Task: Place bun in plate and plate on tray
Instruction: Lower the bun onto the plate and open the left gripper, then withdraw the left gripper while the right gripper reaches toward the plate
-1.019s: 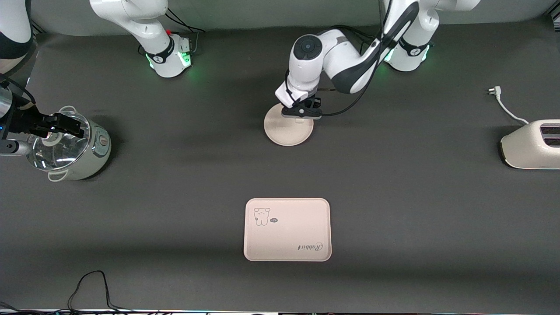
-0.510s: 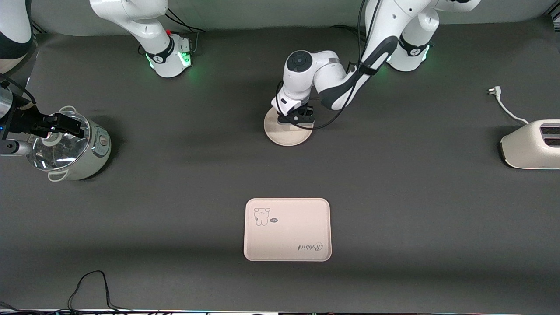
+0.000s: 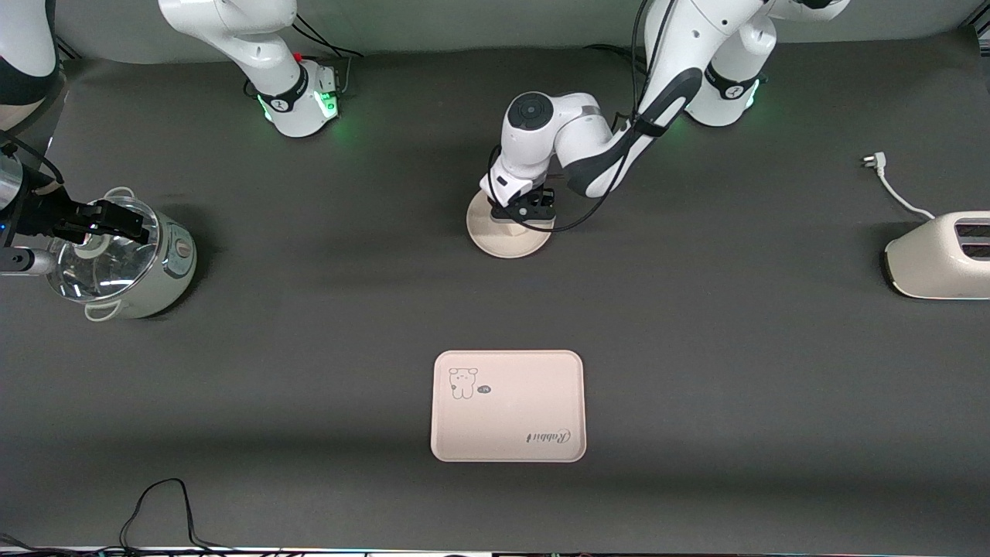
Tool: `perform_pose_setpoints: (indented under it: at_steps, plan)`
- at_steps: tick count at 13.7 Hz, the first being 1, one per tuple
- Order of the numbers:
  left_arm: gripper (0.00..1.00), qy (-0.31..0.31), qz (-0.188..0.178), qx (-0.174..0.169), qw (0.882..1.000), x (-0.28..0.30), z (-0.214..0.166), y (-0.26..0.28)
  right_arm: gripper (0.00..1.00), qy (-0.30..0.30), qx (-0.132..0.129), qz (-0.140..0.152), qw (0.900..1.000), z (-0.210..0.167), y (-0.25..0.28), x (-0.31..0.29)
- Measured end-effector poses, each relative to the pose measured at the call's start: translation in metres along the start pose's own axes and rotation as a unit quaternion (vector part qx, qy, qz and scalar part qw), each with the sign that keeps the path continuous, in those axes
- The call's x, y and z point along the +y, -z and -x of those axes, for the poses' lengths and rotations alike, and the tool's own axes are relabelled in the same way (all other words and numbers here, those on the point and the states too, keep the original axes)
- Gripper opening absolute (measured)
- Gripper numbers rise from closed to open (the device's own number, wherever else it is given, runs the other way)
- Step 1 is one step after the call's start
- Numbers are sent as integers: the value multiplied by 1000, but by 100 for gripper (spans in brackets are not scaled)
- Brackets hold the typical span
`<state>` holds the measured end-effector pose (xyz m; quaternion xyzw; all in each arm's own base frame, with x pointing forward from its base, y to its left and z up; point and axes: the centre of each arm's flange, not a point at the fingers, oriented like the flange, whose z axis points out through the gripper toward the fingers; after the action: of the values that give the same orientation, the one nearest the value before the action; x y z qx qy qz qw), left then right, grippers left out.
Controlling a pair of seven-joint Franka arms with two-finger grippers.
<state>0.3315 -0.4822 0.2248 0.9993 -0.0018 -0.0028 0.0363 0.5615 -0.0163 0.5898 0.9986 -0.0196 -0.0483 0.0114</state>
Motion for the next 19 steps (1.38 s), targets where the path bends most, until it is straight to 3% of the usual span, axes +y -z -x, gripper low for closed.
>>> perform_pose_setpoints:
  at_steps: [3, 5, 7, 11, 14, 17, 19]
  plan:
    - [59, 1, -1, 0, 1000, -1, -1, 0, 100, 0, 0, 0, 1000, 0, 0, 0]
    - [83, 3, 1, 3, 1000, 0, -5, 2, 100, 0, 0, 0, 1000, 0, 0, 0]
    - [100, 9, -9, 11, 1000, 4, -19, 15, 100, 0, 0, 0, 1000, 0, 0, 0]
    - [100, -5, -59, 41, 997, 14, -80, 92, 100, 0, -1, 0, 1000, 0, -1, 0]
    - [100, -17, -55, 66, 996, -22, -137, 146, 100, 0, -3, 0, 1000, 0, -3, 0]
    - [100, -18, -25, 61, 998, -75, -197, 190, 100, 9, -10, -19, 1000, 1, -9, -13]
    - [100, -27, -34, 49, 998, -111, -225, 216, 100, 30, -7, -23, 999, 4, -5, -42]
